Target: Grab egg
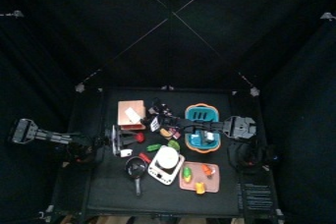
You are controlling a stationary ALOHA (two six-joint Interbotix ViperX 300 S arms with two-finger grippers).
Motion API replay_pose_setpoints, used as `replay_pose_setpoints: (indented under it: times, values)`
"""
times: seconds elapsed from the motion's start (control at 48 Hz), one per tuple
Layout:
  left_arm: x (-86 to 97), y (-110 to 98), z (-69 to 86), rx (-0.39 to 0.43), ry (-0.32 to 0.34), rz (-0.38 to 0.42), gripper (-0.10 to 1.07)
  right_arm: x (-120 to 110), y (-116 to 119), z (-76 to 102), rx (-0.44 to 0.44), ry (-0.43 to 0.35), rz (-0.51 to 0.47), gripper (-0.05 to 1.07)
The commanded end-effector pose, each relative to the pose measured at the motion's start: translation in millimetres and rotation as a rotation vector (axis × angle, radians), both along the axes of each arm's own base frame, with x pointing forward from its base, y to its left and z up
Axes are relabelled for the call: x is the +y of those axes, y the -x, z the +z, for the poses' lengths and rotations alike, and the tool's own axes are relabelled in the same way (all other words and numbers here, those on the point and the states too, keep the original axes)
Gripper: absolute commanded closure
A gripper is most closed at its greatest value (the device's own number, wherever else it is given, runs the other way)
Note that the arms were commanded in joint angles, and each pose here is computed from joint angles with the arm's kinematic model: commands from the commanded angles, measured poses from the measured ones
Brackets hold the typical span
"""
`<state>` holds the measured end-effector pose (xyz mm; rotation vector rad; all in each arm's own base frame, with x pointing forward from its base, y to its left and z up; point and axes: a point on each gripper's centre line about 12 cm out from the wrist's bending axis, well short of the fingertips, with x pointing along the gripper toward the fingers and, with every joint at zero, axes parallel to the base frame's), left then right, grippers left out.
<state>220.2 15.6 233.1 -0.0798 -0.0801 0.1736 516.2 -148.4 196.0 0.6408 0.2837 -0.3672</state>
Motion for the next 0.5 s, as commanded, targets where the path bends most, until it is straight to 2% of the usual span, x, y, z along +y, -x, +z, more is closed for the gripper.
replay_pose_setpoints:
  times: [0.0, 0.208, 0.312, 0.479]
  values:
    - [-0.5, -2, 1.3, 0.01, 0.002, -0.005, 0.23, 15, 6, 46.2, -0.064, 0.035, 0.029, 0.25]
    - [-3.0, -5, -0.2, 0.044, 0.005, -0.023, 0.23, 59, 30, 67.0, -0.005, 0.056, 0.107, 0.25]
    - [-2.6, -6, 1.9, 0.04, 0.007, -0.021, 0.23, 92, 47, 76.0, 0.01, 0.044, 0.161, 0.25]
    - [2.7, -9, 9.8, 0.019, 0.003, 0.003, 0.23, 138, 74, 81.2, 0.022, -0.032, 0.228, 0.25]
